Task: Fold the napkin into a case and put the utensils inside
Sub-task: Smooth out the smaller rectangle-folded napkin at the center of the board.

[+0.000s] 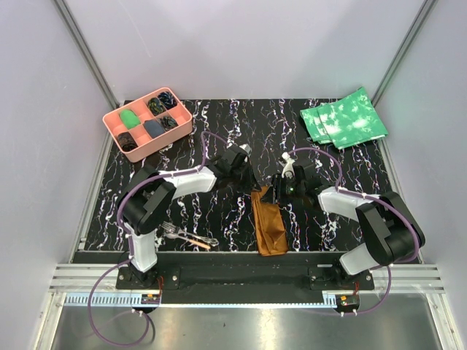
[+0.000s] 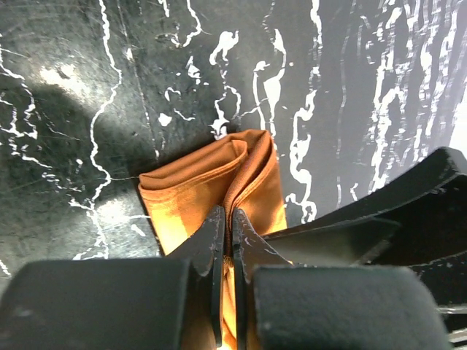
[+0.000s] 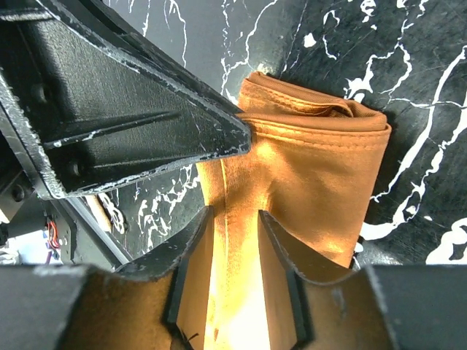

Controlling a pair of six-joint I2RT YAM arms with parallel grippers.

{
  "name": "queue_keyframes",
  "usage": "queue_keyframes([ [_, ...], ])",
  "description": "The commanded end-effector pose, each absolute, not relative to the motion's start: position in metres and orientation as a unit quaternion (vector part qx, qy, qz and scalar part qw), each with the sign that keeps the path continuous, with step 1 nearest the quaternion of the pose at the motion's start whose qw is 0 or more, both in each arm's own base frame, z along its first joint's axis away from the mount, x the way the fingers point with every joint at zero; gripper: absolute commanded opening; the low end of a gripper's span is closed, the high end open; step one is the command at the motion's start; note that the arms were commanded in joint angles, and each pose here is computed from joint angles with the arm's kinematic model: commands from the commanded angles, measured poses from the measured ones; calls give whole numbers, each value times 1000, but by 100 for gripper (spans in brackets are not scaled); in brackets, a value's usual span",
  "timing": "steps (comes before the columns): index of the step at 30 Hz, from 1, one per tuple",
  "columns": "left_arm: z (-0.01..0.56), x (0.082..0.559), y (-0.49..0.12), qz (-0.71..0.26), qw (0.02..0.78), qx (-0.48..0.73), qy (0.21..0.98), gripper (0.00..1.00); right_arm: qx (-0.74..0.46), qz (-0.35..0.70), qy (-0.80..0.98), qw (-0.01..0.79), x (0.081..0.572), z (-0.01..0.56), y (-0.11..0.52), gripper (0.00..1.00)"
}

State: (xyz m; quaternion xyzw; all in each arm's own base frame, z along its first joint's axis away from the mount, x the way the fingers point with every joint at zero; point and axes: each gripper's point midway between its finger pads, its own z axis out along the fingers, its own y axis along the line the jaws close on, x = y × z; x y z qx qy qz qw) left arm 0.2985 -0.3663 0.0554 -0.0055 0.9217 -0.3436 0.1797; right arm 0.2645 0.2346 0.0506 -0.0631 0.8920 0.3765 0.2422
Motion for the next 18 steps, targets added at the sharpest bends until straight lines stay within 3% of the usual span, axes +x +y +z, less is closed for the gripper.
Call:
queue_keyframes([
  [1,92,305,-378,-397,204,-17,895,0,-88,396,874,267,271,68,243,40],
  [18,87,301,-380,-404,184,-42,895,0,-93,397,870,277,279,74,253,44],
])
